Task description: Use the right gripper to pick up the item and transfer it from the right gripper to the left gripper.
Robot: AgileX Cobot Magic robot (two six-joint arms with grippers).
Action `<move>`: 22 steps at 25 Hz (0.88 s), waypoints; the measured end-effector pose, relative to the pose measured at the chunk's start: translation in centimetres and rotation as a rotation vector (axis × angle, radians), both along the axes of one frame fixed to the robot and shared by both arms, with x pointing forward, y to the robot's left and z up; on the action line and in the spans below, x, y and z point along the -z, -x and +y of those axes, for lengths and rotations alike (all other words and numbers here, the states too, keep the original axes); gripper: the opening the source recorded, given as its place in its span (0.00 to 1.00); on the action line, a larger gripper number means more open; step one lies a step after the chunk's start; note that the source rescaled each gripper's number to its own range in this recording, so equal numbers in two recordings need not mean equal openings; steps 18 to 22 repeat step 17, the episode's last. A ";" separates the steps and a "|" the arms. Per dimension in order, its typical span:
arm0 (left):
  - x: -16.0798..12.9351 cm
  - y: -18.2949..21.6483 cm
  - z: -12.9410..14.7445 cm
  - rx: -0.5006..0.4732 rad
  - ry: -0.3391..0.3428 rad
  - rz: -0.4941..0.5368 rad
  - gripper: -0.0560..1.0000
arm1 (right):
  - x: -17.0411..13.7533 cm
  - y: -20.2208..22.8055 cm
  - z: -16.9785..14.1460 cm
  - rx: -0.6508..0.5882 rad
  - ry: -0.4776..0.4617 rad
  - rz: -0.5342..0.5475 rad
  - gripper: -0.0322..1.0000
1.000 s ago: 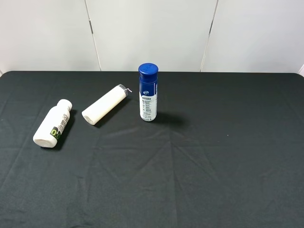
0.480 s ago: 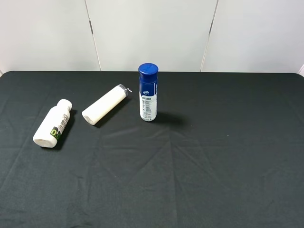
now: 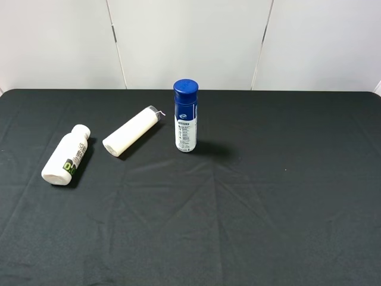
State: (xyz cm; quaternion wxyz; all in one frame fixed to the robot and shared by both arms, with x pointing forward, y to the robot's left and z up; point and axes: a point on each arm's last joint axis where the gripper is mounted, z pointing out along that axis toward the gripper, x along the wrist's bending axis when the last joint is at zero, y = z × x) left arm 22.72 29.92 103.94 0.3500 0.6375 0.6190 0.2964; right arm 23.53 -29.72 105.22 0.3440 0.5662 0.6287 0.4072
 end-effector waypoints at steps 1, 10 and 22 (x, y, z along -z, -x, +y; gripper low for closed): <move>0.0 0.0 0.0 0.000 0.000 0.000 0.88 | 0.0 0.0 0.0 0.000 0.000 0.000 1.00; 0.0 0.0 0.0 0.000 0.000 0.000 0.88 | 0.0 0.0 0.0 0.000 0.000 0.000 1.00; 0.0 0.0 0.0 0.000 0.000 0.000 0.88 | 0.0 0.0 0.0 0.000 0.000 0.000 1.00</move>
